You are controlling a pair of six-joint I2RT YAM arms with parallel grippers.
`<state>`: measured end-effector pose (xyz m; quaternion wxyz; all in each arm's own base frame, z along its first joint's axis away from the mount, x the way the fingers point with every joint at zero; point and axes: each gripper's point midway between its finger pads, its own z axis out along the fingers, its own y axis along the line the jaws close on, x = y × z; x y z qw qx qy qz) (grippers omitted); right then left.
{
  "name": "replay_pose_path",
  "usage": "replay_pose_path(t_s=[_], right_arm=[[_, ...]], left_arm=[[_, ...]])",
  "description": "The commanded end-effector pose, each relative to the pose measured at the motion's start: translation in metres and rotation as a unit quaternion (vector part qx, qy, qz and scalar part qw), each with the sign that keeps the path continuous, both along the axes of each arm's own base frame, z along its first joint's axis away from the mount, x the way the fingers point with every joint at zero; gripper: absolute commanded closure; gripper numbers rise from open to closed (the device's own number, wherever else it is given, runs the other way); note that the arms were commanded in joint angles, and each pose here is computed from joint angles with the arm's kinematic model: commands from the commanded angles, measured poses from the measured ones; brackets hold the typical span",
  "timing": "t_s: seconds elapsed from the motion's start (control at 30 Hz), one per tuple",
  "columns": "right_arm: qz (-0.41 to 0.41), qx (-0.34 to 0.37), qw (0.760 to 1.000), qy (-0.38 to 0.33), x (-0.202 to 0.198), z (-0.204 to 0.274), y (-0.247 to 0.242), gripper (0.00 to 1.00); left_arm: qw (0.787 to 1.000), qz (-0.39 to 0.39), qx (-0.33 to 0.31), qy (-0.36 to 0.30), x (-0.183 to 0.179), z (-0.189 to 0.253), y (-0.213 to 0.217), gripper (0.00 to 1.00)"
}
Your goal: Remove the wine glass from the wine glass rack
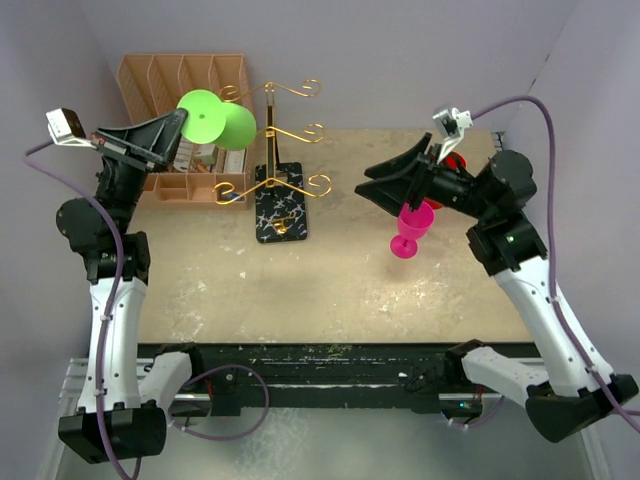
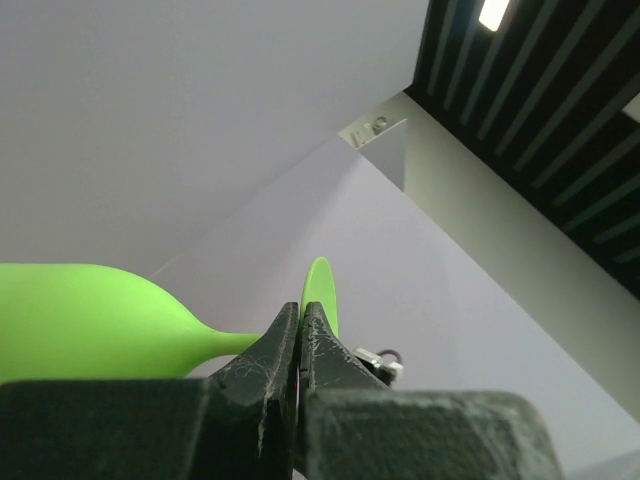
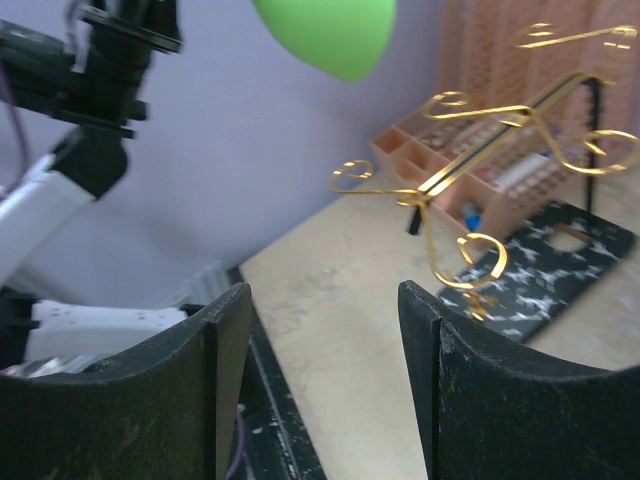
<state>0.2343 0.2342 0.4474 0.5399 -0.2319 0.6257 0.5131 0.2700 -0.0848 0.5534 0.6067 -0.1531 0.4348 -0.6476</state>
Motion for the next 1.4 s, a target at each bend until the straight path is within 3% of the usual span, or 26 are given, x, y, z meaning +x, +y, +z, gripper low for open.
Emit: replay_pose_path(t_s=[0.0,0.23,0.47,0.77,1.37], right_arm=[[0.13,0.049,0.988,-0.07,-0.027,0.038,0.018,0.37],[0.243,0.071,0.964,-0.085,-0.017,0.043,0.04,0.33],[0.292,0.106,0.943,-0.12,-0.016,0.066,0.057,0.32],[0.344,0.119,0.915,-0.172,-0.035,0.084,0.088,0.31],[0.392,0.151,0.892,-0.17,-0.036,0.091,0.121,0.33]], left_arm=[[0.993,-0.077,-0.038,-0.082,-0.069,0.041,-0.013,1.0],[0.985,-0.094,-0.021,-0.147,-0.131,0.07,-0.024,1.0],[0.98,-0.094,-0.033,-0.172,-0.161,0.075,-0.024,1.0],[0.98,-0.104,-0.046,-0.161,-0.164,0.064,-0.023,1.0],[0.98,-0.115,-0.052,-0.156,-0.17,0.058,-0.024,1.0]])
